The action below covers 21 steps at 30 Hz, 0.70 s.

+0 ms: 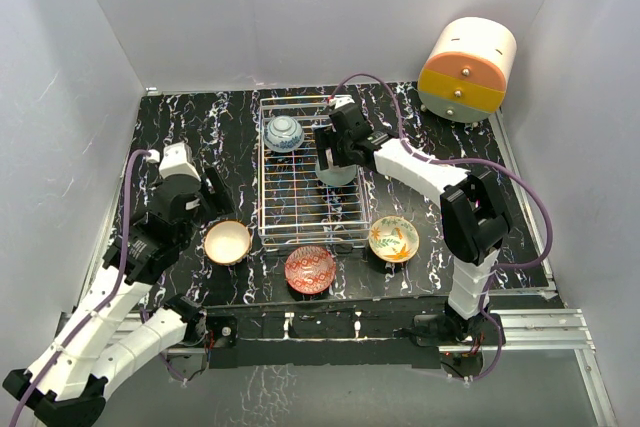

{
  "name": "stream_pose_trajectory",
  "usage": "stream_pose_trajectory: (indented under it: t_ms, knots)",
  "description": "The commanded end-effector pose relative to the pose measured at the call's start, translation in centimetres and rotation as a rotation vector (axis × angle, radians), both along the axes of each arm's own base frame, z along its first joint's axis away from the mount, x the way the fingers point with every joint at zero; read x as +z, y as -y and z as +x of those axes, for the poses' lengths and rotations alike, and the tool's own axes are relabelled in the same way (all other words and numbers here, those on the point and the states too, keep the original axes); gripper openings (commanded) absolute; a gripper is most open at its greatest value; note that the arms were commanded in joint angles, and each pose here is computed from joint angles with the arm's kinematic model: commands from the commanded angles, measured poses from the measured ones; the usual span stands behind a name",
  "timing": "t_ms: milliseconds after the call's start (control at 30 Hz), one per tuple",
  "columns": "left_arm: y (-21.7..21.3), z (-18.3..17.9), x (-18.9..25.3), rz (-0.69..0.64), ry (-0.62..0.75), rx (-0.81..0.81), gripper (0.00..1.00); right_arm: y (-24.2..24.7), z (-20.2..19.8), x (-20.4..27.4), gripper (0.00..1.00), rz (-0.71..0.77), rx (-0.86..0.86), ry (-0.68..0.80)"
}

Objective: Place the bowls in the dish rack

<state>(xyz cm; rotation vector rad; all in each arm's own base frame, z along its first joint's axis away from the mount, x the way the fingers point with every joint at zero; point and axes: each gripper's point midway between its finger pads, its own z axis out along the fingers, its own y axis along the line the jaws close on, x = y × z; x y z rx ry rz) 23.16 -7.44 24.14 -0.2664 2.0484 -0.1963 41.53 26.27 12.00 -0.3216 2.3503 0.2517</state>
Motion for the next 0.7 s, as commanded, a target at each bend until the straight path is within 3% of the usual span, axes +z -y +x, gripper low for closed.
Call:
stream_pose_trajectory:
  t_ms: [0, 133, 667]
  knots:
    - [-0.3, -0.2, -0.4, 0.011, -0.003, 0.007, 0.70, -0.7, 2.0, 3.4, 0.83, 0.021, -0.016, 0.108]
    - [-0.4, -0.3, -0.7, 0.016, -0.009, 0.010, 0.70, -1.1, 2.1, 3.4, 0.75, 0.032, -0.008, 0.103]
    - [-1.3, -1.3, -1.2, 0.016, -0.011, 0.029, 0.71, -1.0, 2.2, 2.4, 0.68, 0.007, -0.021, 0.086]
